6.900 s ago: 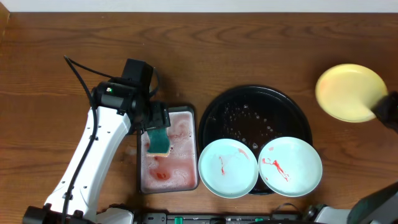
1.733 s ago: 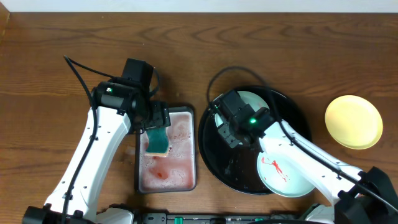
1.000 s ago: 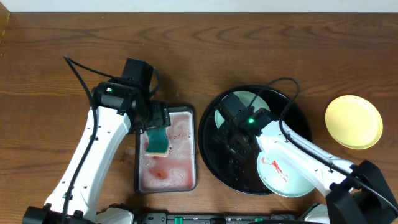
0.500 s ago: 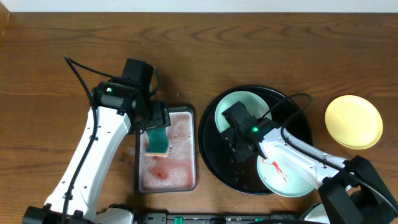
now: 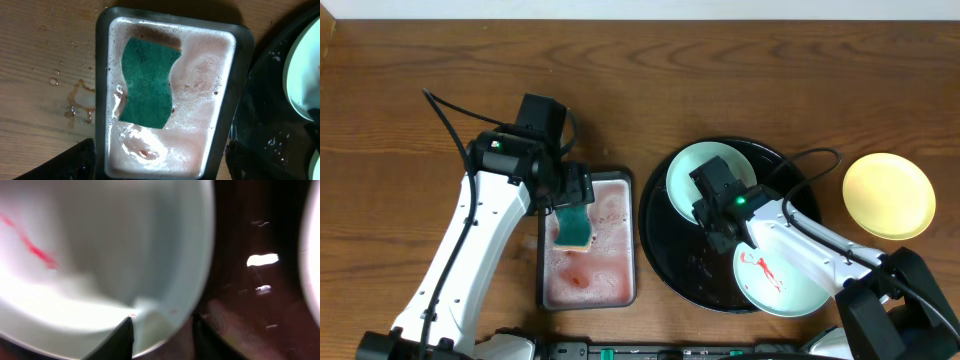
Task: Clean dirty plates on tray and stack at the side
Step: 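Drag the pale green plate to the back of the black tray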
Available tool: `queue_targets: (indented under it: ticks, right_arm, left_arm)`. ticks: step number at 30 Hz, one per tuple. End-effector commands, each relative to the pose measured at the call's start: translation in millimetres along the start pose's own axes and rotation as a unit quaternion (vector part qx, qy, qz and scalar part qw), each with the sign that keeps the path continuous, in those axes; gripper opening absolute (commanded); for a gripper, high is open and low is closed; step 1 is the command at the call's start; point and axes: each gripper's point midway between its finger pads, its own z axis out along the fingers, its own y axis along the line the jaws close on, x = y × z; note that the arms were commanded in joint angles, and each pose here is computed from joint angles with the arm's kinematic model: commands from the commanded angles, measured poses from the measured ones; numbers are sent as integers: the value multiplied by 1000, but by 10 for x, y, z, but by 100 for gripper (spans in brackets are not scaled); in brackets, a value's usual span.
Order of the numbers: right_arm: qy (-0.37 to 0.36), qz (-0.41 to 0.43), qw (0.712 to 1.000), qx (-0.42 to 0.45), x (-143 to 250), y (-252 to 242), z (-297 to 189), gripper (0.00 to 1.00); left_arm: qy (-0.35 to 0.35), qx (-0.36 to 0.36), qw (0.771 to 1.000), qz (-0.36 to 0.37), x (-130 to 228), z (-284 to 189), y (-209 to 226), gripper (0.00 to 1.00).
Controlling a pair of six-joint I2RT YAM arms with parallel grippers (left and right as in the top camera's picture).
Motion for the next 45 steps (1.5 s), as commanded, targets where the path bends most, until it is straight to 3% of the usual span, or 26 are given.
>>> queue_targets:
  ticks: [1, 2, 10, 14, 18, 22, 27, 33, 38, 40, 43, 45]
  right_arm:
    - [-17, -42, 999, 28, -70, -137, 33, 12]
    - [-21, -61, 997, 40, -91, -196, 28, 1]
    - [-35, -120, 991, 57, -163, -265, 17, 1]
    - [-52, -211, 976, 13, -197, -19, 22, 1]
    - [-77, -369, 925, -38, -229, 319, -29, 1]
    - [-95, -471, 877, -19, -415, 357, -75, 1]
    - [-83, -542, 835, 32, -682, 153, -73, 1]
    - [-112, -571, 811, 55, -1044, 156, -113, 1]
    - [-145, -615, 775, 20, -1186, 409, -152, 1]
    - [-163, -636, 754, 7, -1206, 539, -193, 8]
    - [-161, -636, 755, -3, -1185, 603, -275, 33]
    - [-140, -632, 762, -26, -1086, 633, -355, 40]
  left_arm:
    - [-1, -4, 1000, 4, -4, -6, 19, 83]
    - [-1, -4, 1000, 4, -4, -6, 18, 83]
    - [-1, -4, 1000, 4, -4, -6, 18, 83]
    - [-1, -4, 1000, 4, -4, -6, 18, 83]
    - [-1, -4, 1000, 4, -4, -6, 18, 83]
    - [-1, -4, 1000, 4, -4, -6, 18, 83]
    - [-1, -4, 1000, 4, -4, -5, 19, 83]
    - [-1, -4, 1000, 4, -4, -6, 18, 83]
    - [-1, -4, 1000, 4, -4, -6, 18, 83]
    - [-3, -3, 1000, 4, -14, -5, 14, 83]
    - [-7, -2, 1000, 4, -31, -6, 7, 83]
    - [-7, -2, 1000, 4, -31, -5, 7, 83]
